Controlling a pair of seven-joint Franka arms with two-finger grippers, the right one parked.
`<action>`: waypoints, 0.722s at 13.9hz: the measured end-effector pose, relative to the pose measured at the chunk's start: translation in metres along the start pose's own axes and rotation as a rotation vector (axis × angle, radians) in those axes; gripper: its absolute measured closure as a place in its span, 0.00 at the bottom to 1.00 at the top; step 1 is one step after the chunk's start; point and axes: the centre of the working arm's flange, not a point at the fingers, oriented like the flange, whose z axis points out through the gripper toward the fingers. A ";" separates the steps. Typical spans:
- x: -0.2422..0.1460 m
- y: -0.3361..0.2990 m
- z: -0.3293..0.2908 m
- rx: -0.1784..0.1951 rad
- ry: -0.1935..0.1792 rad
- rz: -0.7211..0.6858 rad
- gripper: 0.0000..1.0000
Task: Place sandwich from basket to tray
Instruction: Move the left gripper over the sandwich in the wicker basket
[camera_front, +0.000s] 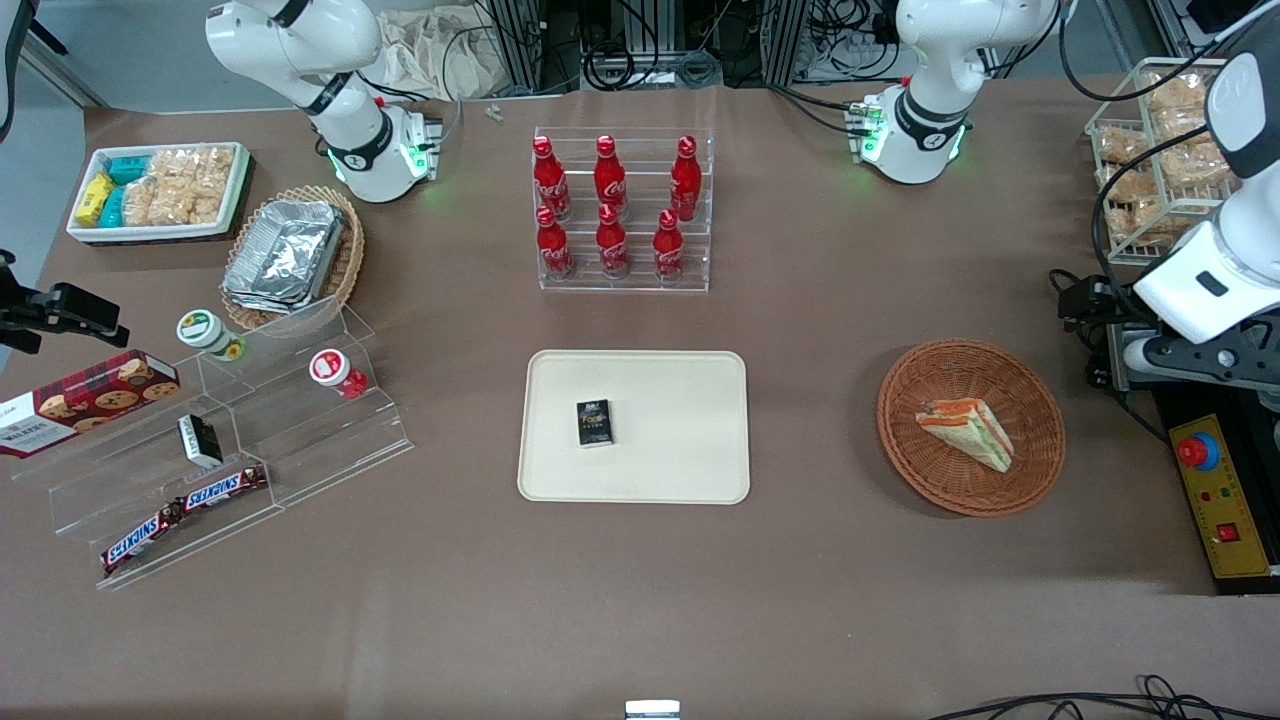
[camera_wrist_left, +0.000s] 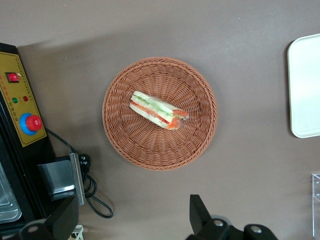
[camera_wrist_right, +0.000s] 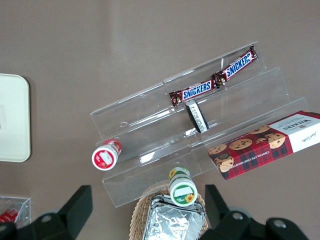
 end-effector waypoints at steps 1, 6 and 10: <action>0.001 0.000 0.002 -0.001 -0.005 0.000 0.00; 0.004 0.000 0.016 -0.010 -0.041 -0.031 0.00; 0.006 0.000 0.062 -0.021 -0.074 -0.284 0.00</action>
